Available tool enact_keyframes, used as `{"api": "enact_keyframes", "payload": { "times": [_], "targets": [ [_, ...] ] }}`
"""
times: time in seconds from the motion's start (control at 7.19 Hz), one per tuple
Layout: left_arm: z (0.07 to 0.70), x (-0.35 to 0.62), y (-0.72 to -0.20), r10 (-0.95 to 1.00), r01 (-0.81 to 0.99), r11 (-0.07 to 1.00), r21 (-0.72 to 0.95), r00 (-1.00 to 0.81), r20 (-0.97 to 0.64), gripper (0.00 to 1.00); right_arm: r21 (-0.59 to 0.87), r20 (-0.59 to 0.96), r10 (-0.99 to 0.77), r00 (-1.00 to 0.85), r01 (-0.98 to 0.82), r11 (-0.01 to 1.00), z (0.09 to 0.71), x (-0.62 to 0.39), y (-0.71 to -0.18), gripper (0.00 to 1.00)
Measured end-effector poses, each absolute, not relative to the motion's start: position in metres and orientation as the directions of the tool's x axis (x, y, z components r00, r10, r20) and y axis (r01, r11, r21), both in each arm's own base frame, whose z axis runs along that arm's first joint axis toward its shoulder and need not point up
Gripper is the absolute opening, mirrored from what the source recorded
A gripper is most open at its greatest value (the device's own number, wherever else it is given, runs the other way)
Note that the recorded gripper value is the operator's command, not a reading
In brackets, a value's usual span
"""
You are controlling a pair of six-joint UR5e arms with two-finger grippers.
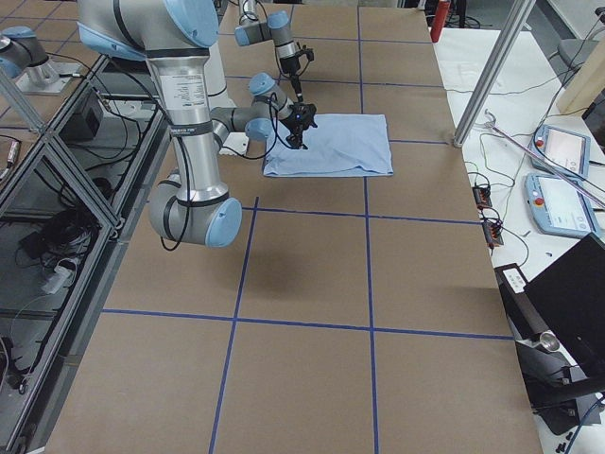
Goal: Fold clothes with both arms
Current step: 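Release the corner and bring both grippers to the near shirt corners, then lower both grippers onto the near corners and close them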
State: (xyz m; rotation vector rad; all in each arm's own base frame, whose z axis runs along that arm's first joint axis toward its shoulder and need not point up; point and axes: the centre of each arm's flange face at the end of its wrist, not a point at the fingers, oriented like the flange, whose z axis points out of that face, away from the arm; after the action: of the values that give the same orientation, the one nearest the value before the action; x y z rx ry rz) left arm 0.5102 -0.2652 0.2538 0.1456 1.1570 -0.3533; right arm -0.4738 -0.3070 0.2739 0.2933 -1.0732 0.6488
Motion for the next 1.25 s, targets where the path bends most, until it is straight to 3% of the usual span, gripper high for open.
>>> {"api": "enact_keyframes", "payload": {
  "times": [0.42, 0.97, 1.25],
  "targets": [
    [0.268, 0.540, -0.210, -0.255, 0.299, 0.943, -0.145, 0.374, -0.892, 0.71, -0.081, 0.880, 0.349, 0.321, -0.624, 0.777, 0.277, -0.476, -0.308, 1.00],
    [0.283, 0.560, -0.189, -0.253, 0.271, 0.951, -0.147, 0.413, -0.875, 0.71, -0.083, 0.879, 0.353, 0.319, -0.627, 0.774, 0.278, -0.477, -0.307, 1.00],
    [0.284, 0.565, -0.186, -0.250, 0.265, 0.953, -0.147, 0.417, -0.874, 0.62, -0.099, 0.876, 0.368, 0.310, -0.633, 0.768, 0.279, -0.478, -0.307, 1.00]
  ]
}}
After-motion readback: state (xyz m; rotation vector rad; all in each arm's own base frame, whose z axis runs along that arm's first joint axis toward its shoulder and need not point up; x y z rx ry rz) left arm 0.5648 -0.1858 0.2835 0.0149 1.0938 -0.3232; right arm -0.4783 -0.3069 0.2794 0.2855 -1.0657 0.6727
